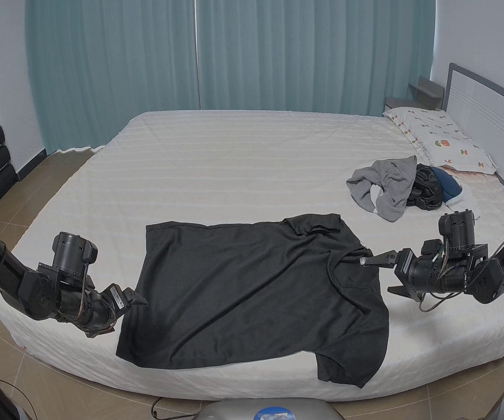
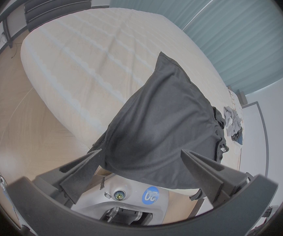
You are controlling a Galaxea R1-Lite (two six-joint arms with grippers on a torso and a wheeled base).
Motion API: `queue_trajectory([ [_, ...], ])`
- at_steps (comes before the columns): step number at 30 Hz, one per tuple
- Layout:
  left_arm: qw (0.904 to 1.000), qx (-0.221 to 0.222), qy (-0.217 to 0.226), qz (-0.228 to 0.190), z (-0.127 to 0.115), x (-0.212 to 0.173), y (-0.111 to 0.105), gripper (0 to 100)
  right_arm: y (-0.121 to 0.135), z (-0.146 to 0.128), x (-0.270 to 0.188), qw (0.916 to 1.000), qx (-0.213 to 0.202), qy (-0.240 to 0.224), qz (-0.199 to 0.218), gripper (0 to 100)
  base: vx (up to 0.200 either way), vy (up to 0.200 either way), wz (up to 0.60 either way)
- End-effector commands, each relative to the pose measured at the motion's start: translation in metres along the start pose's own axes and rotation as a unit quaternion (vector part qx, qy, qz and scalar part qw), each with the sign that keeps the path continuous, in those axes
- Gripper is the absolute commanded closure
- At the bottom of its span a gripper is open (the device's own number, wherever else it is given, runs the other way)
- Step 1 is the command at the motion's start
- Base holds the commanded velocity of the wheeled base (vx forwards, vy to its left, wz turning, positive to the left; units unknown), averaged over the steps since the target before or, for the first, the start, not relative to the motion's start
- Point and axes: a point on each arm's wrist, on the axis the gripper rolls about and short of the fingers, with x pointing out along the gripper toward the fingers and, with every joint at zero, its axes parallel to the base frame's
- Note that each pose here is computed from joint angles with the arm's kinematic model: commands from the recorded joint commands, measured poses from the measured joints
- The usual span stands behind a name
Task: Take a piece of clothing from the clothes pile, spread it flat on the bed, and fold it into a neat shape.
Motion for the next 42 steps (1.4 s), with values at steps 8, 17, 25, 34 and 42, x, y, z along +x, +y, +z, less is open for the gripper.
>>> queue_trajectory([
  [8,0.9999,-0.010,0.001,0.005,0.007,0.007,0.003,0,-0.010,-0.010,0.011,0.9998,0.010,-0.012,-0.015,0,0.000,0.100,0.00],
  [17,0.9998,-0.020,-0.001,0.001,0.007,0.007,0.000,0,-0.010,-0.010,0.011,0.9998,0.010,-0.011,-0.015,0,0.022,0.000,0.00],
  [25,0.9998,-0.021,0.001,-0.002,0.007,0.008,-0.001,0,-0.010,-0.013,0.011,0.9998,0.009,-0.007,-0.017,0,0.200,0.000,0.00],
  [34,0.9984,-0.049,0.005,-0.027,0.012,0.007,-0.007,0,-0.010,-0.013,0.012,0.9998,0.010,-0.006,-0.016,0,0.067,0.000,0.00],
  [42,0.9944,-0.072,-0.025,-0.073,0.034,0.016,-0.024,0,-0.006,-0.009,0.011,0.9995,0.026,-0.015,-0.008,0,0.000,0.000,0.00],
])
